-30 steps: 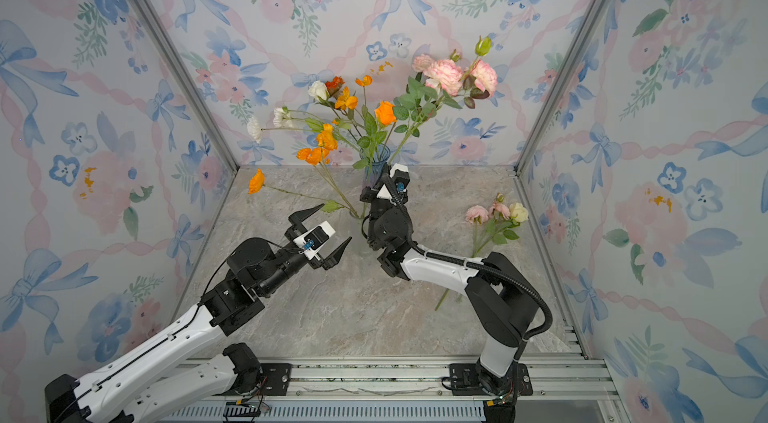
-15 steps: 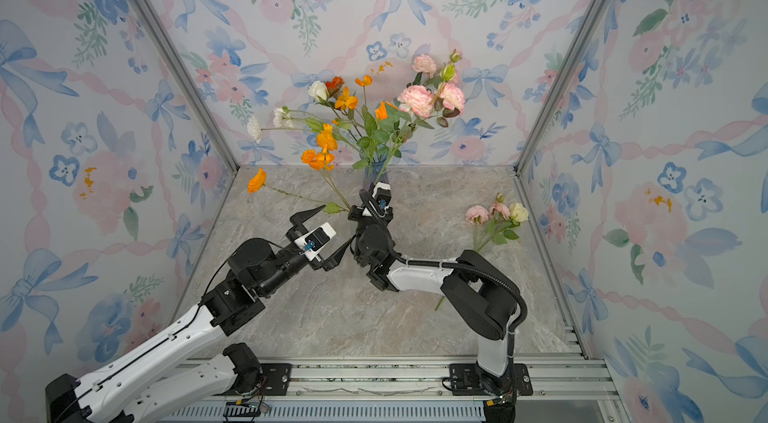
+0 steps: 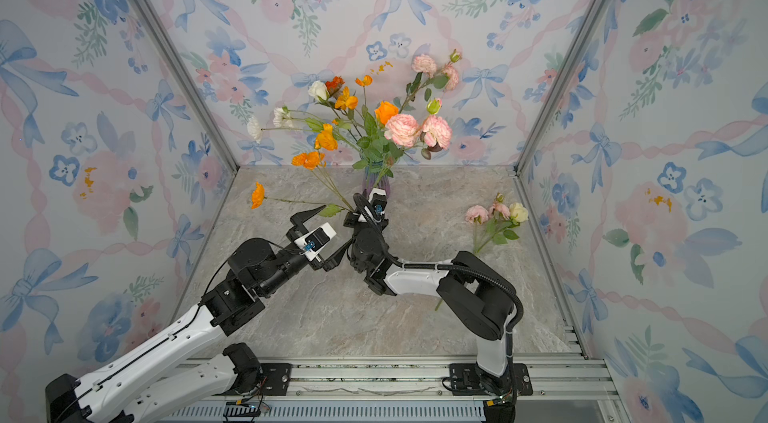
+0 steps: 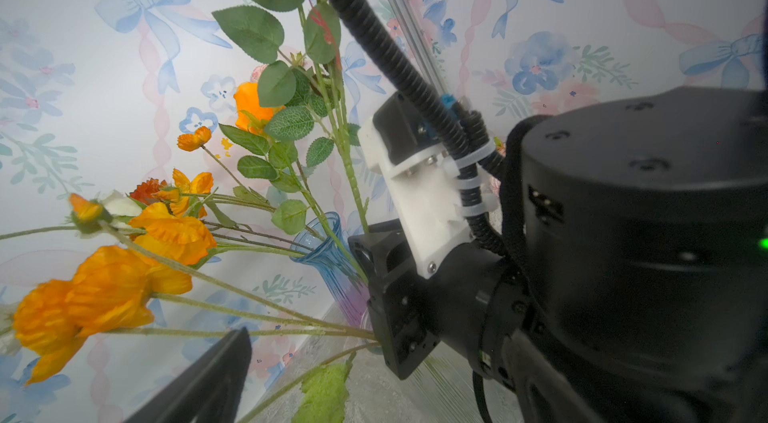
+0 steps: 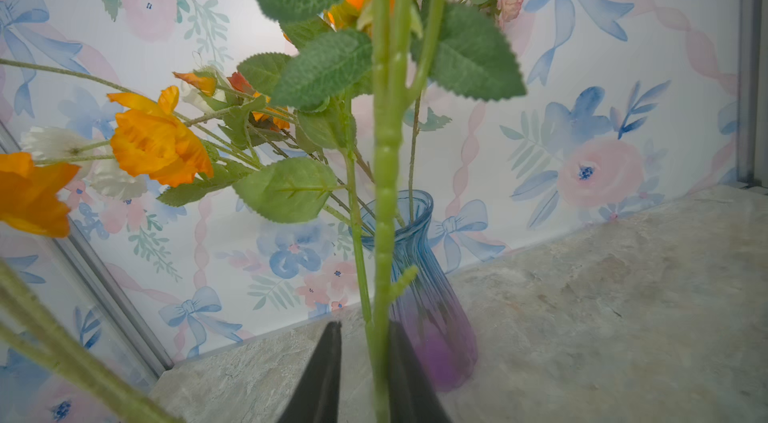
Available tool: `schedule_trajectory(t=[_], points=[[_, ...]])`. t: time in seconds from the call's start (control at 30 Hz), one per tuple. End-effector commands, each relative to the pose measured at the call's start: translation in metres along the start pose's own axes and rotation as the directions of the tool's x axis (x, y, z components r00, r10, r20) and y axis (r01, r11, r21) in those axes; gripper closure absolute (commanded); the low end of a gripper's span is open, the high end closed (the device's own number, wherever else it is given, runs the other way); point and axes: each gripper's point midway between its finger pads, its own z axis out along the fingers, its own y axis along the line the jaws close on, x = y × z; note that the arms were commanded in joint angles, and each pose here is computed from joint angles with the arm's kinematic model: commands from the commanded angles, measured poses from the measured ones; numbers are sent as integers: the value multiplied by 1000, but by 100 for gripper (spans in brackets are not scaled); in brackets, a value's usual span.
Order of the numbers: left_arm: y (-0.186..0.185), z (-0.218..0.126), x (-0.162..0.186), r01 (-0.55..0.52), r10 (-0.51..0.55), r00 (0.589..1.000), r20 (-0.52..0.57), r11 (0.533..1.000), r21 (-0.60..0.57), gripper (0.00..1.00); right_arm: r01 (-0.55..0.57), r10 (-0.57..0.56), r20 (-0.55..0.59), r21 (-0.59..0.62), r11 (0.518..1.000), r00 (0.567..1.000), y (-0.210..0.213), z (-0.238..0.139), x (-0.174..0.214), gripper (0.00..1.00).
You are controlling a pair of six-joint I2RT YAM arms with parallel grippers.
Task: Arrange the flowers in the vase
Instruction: 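Lower the pink rose stem into the vase with the right gripper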
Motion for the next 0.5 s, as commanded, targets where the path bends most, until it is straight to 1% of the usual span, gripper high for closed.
schedule_trajectory(t=[0.0, 0.1, 0.23, 0.27, 0.47], points=[[-3, 2, 3, 0, 0, 1000, 4, 1000, 13, 2, -7, 7, -19, -1, 1000, 1000, -2, -4, 5, 73], [-3, 2, 3, 0, 0, 1000, 3, 1000, 13, 2, 13, -13, -47, -5, 1000, 999, 0, -4, 5, 63], [-4, 2, 3, 1, -1, 1000, 3, 1000, 16, 2, 26, -28, -97, -21, 999, 995, -1, -4, 6, 40], [-4, 2, 3, 0, 0, 1000, 2, 1000, 17, 2, 25, -29, -111, -30, 999, 993, -1, -4, 5, 36], [-5, 3, 4, -1, 1, 1000, -2, 1000, 22, 2, 50, -62, -178, -70, 996, 982, 3, -2, 1, 19]])
